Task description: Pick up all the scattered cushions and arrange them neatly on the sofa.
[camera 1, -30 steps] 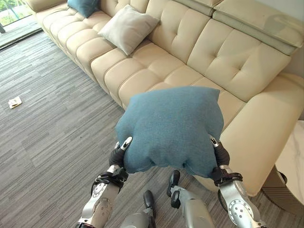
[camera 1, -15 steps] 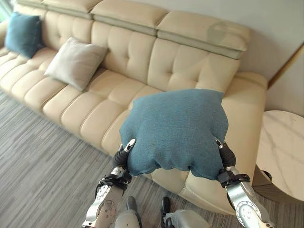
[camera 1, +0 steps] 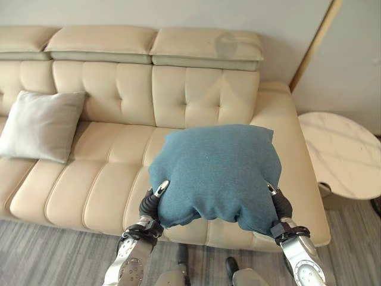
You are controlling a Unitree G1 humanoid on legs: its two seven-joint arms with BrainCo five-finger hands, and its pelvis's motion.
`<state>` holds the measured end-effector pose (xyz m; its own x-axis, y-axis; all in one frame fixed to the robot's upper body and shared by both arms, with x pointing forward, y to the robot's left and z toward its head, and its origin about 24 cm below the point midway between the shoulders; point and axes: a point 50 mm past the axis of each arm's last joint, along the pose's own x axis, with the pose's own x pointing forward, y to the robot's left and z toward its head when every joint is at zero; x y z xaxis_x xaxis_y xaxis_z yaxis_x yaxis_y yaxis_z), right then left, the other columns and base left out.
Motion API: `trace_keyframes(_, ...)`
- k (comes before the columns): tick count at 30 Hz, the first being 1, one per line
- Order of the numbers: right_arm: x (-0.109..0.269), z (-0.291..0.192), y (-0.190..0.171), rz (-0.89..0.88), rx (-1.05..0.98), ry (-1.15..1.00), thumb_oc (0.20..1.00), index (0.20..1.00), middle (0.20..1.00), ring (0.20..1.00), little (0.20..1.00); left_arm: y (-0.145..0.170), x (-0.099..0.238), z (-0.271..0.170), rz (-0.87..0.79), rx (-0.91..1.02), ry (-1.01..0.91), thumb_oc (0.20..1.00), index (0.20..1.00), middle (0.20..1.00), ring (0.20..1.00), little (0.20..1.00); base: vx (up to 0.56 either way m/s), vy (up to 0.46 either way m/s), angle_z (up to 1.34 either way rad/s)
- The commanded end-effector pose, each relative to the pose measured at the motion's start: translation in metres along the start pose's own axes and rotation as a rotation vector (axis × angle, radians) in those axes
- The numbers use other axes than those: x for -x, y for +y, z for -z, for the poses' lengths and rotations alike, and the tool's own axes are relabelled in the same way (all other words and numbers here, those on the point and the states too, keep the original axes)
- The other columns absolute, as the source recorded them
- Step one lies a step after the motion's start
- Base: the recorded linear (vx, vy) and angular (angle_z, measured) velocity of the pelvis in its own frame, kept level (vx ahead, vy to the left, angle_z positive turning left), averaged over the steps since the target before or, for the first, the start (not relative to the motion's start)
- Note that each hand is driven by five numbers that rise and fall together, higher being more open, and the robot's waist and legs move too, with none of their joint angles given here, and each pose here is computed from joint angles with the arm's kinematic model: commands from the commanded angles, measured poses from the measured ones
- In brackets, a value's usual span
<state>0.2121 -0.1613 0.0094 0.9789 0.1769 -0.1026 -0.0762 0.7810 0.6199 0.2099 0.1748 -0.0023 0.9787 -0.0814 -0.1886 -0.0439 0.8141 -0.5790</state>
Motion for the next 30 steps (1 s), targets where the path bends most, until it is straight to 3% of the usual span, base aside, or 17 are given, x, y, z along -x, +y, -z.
trace_keyframes(1,-0.022,-0.009,0.065,-0.316,-0.01,-0.089,0.2,0.2,0.2,0.2,0.2,-0.054,-0.012,-0.033,0.273,-0.034,-0.192,0.2,0.2,0.2,0.2,0.2,-0.01,0.125,-1.24)
trace_keyframes(10,-0.04,0.011,0.07,-0.3,0.065,0.015,0.2,0.2,0.2,0.2,0.2,-0.046,-0.029,-0.046,0.184,-0.126,-0.237,0.2,0.2,0.2,0.2,0.2,0.04,0.031,-0.63)
trace_keyframes(14,-0.087,-0.024,0.119,-0.401,0.205,-0.114,0.2,0.2,0.2,0.2,0.2,-0.098,-0.07,-0.091,0.299,-0.222,-0.402,0.2,0.2,0.2,0.2,0.2,-0.15,-0.017,0.02)
trace_keyframes(17,-0.118,-0.087,0.174,-0.472,0.322,-0.343,0.2,0.2,0.2,0.2,0.2,-0.156,-0.086,-0.166,0.413,-0.315,-0.656,0.2,0.2,0.2,0.2,0.2,-0.16,-0.049,0.07)
trace_keyframes(22,-0.115,-0.194,0.266,-0.589,0.448,-0.75,0.2,0.2,0.2,0.2,0.2,-0.241,-0.061,-0.27,0.562,-0.46,-1.038,0.2,0.2,0.2,0.2,0.2,-0.05,-0.042,0.02)
trace_keyframes(25,-0.103,-0.226,0.294,-0.611,0.516,-0.896,0.2,0.2,0.2,0.2,0.2,-0.263,-0.048,-0.297,0.582,-0.533,-1.146,0.2,0.2,0.2,0.2,0.2,-0.01,-0.039,0.12)
trace_keyframes(29,-0.084,-0.275,0.332,-0.5,0.692,-1.165,0.2,0.2,0.2,0.2,0.2,-0.291,-0.028,-0.346,0.456,-0.722,-1.35,0.2,0.2,0.2,0.2,0.2,-0.02,-0.041,0.26)
trace_keyframes(30,-0.085,-0.282,0.334,-0.433,0.777,-1.213,0.589,0.589,0.589,0.589,0.589,-0.289,-0.026,-0.355,0.387,-0.751,-1.392,0.2,0.2,0.2,0.2,0.2,-0.11,-0.023,0.21)
